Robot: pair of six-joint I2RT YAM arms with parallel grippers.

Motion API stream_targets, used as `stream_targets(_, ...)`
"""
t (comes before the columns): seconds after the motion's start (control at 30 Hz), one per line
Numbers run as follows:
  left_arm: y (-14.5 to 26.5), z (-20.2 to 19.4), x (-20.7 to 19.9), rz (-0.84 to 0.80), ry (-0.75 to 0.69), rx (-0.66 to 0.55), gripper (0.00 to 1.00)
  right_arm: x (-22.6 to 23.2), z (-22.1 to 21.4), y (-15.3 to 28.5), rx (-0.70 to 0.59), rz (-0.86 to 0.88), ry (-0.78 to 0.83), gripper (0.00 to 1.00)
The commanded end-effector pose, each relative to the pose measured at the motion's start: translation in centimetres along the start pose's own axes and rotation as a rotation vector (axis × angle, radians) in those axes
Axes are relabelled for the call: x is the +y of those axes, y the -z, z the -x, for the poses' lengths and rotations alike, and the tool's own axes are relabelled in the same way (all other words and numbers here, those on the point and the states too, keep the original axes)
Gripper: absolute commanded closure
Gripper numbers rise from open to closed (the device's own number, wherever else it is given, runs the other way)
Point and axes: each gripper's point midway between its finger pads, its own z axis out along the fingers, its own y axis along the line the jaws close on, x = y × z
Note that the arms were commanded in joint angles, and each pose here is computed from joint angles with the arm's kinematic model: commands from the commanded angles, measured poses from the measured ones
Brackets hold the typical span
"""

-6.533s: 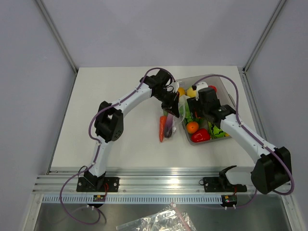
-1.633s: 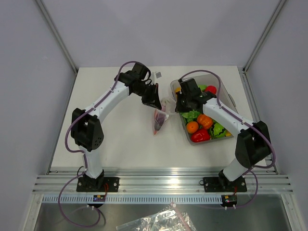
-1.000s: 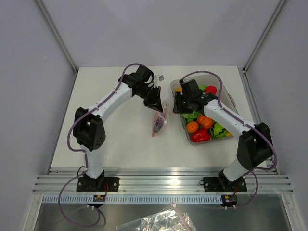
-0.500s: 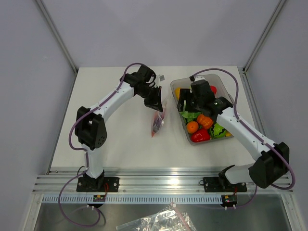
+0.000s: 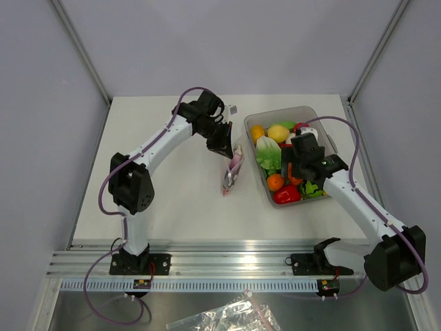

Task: Place the food in the zip-top bag and seal the zipper
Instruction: Pick up the fake vegetable from the bin.

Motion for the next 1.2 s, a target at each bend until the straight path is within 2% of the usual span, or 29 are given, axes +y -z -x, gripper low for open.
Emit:
stream_targets(0.0, 0.6, 1.0, -0.9, -0.007, -0.042, -0.025, 1.0, 0.0, 0.4, -0.8, 0.01, -0.005, 0.04, 0.07)
stream_targets(0.27, 0.3, 1.1, -0.8, -0.004, -0.04, -0.019, 1.0, 1.4, 0.9, -3.4, 0.031, 0.051, 0.059, 0.08)
stream_targets(0.53, 0.1, 1.1, -1.0, -0.003, -0.041, -0.013, 1.0, 0.8, 1.5, -5.2, 0.064, 0.032, 0.065, 0.09)
stream_targets(0.63, 0.1, 1.2, -1.0, -0.003, -0.041, -0.016, 1.0, 0.6, 1.7, -5.1, 0.05, 0.02, 0.041, 0.31)
stream_targets(0.7, 0.1, 1.3, -1.0, -0.003, -0.04, -0.016, 1.0, 0.3, 2.0, -4.5, 0.026, 0.01, 0.024, 0.61)
stream_targets(0.73, 0.1, 1.3, -1.0, -0.003, -0.04, -0.016, 1.0, 0.0, 2.1, -4.2, 0.017, -0.002, 0.016, 0.66)
stream_targets(1.0, -0.1, 1.2, -0.8, 0.0, -0.038, -0.014, 1.0, -0.8, 4.4, 0.3, -0.093, 0.022, -0.025, 0.69)
stream_targets(1.17, 0.0, 1.1, -0.8, 0.002, -0.041, -0.013, 1.0, 1.7, 7.7, 4.3, -0.186, 0.197, -0.058, 0.69)
